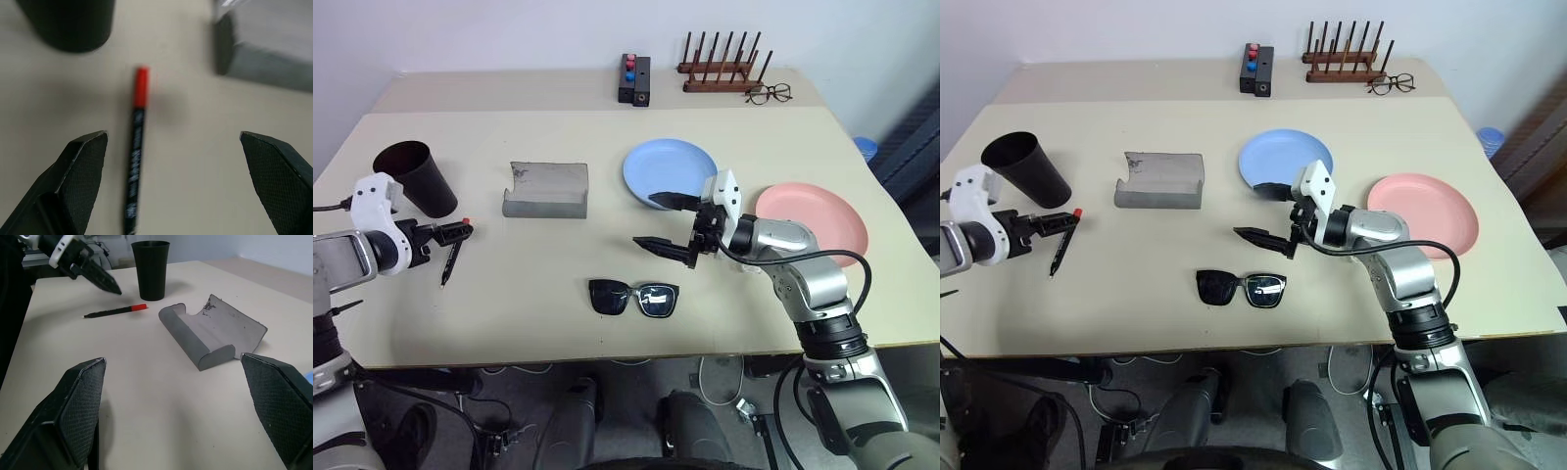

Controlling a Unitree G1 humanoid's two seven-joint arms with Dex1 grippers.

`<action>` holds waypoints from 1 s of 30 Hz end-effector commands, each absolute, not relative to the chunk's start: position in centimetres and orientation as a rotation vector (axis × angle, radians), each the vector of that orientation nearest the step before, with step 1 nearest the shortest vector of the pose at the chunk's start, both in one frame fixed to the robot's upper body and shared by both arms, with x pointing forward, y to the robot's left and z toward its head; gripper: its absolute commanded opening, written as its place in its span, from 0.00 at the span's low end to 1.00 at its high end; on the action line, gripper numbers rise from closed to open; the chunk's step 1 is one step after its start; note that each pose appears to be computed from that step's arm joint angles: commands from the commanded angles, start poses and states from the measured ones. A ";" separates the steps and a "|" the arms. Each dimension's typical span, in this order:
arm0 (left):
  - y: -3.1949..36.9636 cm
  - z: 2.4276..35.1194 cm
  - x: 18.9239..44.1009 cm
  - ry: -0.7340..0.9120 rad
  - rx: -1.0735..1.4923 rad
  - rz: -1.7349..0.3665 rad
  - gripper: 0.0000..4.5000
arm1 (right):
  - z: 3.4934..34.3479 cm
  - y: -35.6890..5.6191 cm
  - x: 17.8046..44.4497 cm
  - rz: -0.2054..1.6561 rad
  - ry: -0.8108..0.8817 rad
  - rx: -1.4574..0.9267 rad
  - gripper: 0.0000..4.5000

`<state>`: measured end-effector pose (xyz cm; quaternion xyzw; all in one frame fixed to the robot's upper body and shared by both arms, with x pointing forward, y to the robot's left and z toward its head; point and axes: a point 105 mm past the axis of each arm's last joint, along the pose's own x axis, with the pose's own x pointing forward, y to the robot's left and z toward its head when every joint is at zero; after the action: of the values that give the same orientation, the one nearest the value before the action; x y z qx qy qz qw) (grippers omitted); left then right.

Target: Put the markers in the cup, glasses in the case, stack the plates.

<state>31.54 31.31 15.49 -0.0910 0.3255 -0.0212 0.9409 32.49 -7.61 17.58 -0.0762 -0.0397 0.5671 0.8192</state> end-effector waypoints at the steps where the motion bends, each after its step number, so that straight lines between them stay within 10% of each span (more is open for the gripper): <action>1: 32.7 16.3 32.2 0.658 -0.130 0.005 0.99 | 18.5 -7.3 32.1 1.219 -0.134 -0.175 1.00; 18: 32.3 14.9 36.0 0.752 -0.095 -0.079 0.99 | 18.2 -7.2 31.2 1.245 -0.117 -0.171 1.00; 30: 30.9 13.5 35.7 0.843 -0.056 -0.144 0.02 | 18.1 -7.4 31.1 1.235 -0.110 -0.175 1.00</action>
<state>35.88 31.10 13.43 -0.0315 0.4046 -0.0642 0.9117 31.64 -7.58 16.88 -0.0743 -0.0259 0.5735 0.8154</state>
